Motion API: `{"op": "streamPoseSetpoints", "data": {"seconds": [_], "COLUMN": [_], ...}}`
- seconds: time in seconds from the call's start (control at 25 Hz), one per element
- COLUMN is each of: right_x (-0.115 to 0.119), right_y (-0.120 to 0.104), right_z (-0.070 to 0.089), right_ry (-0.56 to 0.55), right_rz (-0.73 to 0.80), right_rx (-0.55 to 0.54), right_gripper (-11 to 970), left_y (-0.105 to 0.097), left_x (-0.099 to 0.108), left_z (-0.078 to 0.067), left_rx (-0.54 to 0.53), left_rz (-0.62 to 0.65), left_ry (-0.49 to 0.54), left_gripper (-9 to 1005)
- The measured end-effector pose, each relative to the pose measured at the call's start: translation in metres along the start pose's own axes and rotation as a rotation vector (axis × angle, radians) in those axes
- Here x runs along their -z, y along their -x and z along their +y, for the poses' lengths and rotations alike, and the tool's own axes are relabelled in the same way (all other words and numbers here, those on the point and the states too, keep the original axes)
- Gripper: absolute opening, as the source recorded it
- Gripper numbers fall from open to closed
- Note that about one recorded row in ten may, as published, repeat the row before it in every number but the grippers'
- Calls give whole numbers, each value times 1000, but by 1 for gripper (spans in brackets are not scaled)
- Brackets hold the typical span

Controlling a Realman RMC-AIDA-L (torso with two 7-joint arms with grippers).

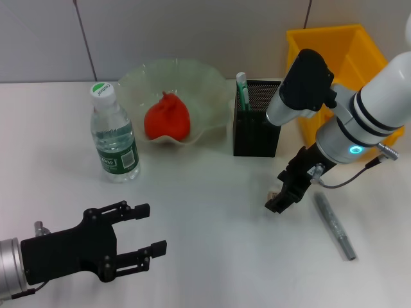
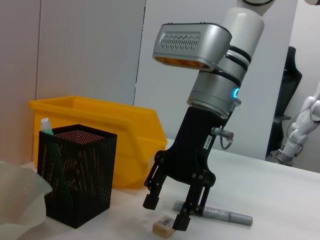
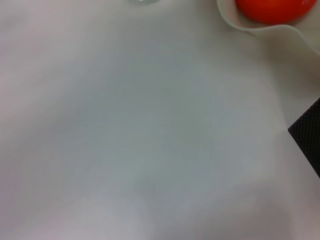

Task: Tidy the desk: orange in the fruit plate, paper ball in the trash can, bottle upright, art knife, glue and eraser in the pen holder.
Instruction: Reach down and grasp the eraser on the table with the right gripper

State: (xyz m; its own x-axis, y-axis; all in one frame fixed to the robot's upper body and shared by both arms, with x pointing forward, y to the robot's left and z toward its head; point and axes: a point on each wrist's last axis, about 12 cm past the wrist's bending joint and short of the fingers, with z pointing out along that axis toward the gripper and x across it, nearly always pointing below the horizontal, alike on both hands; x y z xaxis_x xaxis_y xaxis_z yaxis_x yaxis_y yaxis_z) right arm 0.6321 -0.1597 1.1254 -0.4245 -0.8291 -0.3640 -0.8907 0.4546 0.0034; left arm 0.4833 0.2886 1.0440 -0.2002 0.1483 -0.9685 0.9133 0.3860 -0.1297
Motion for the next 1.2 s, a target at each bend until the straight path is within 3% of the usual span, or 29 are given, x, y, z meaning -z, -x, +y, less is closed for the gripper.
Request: {"op": "streamPoseSetpoints", "data": {"seconds": [1.2], "right_x": [-6], "right_y": [-3], "right_z": [3], "right_ry": [8], "right_rz": [-6], "right_rx": [6], "right_gripper": [692], "left_y": [-1], "left_x": [-1], "left_z": [0], "left_rx": [1], "left_rz": [2], "left_ry": [6], "left_gripper": [753]}}
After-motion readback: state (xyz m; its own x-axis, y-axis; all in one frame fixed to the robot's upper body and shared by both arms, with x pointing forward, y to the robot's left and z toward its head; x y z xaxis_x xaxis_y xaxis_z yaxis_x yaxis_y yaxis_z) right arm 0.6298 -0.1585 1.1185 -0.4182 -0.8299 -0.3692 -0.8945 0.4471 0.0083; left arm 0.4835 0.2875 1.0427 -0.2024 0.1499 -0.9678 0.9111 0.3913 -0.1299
